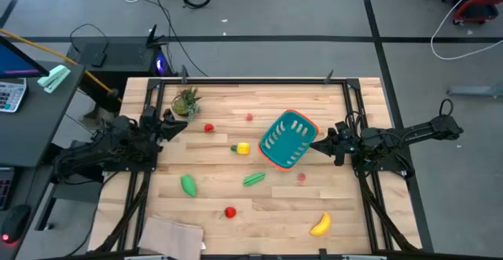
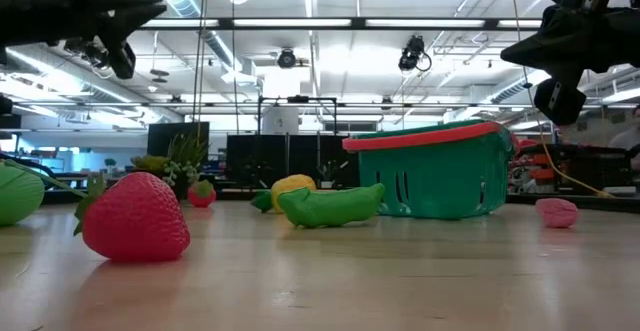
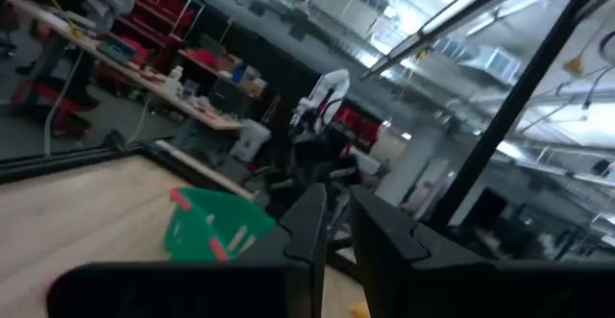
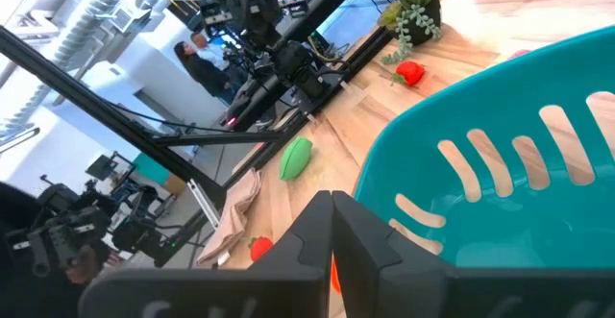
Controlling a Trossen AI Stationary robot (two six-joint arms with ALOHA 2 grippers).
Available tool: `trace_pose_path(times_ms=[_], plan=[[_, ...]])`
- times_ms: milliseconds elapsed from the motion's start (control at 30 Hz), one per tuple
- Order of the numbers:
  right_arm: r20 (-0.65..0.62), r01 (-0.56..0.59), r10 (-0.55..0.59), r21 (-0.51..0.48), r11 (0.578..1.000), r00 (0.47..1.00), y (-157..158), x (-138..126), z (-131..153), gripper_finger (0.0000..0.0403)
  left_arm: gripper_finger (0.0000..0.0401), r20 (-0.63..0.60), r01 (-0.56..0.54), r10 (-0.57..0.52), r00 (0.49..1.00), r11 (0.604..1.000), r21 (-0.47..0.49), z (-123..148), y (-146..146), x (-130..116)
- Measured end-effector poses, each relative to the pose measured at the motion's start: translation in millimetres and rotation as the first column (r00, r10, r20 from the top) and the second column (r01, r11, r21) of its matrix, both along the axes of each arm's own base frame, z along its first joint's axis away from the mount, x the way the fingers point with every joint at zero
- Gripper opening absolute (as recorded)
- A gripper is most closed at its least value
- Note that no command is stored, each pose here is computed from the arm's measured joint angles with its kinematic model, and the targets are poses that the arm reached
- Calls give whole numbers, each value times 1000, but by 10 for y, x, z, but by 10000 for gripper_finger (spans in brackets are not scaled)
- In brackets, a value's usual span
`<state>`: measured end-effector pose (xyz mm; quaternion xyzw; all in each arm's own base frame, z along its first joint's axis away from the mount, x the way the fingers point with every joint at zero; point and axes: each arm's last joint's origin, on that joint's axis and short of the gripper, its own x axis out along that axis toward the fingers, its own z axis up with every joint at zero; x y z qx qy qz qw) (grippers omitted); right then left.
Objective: Pick and placing Produce into tupperware
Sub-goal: Put the yellow pineapple into the blue bin
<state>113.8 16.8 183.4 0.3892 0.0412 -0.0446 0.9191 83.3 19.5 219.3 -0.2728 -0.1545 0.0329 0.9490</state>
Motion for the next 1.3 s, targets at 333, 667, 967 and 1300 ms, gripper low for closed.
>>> trace_pose_path(times_ms=[333, 667, 967, 1300], plan=[[0, 0, 0, 0, 1000, 1000, 0, 0, 0, 18, 47, 122, -61, 43, 992, 986, 155, 484, -52, -196], [-5, 13, -13, -77, 997, 1000, -7, 1, -1, 18, 16, 391, -374, 262, 882, 896, 242, 1295, -152, -772], [-4, 88, -88, -49, 995, 996, -27, 3, -5, 18, 47, 182, -276, 248, 951, 949, 149, 1442, -100, -589], [13, 248, -248, -13, 969, 969, -79, -4, 6, 21, 170, -270, -188, 239, 933, 961, 201, 1677, 111, 212]])
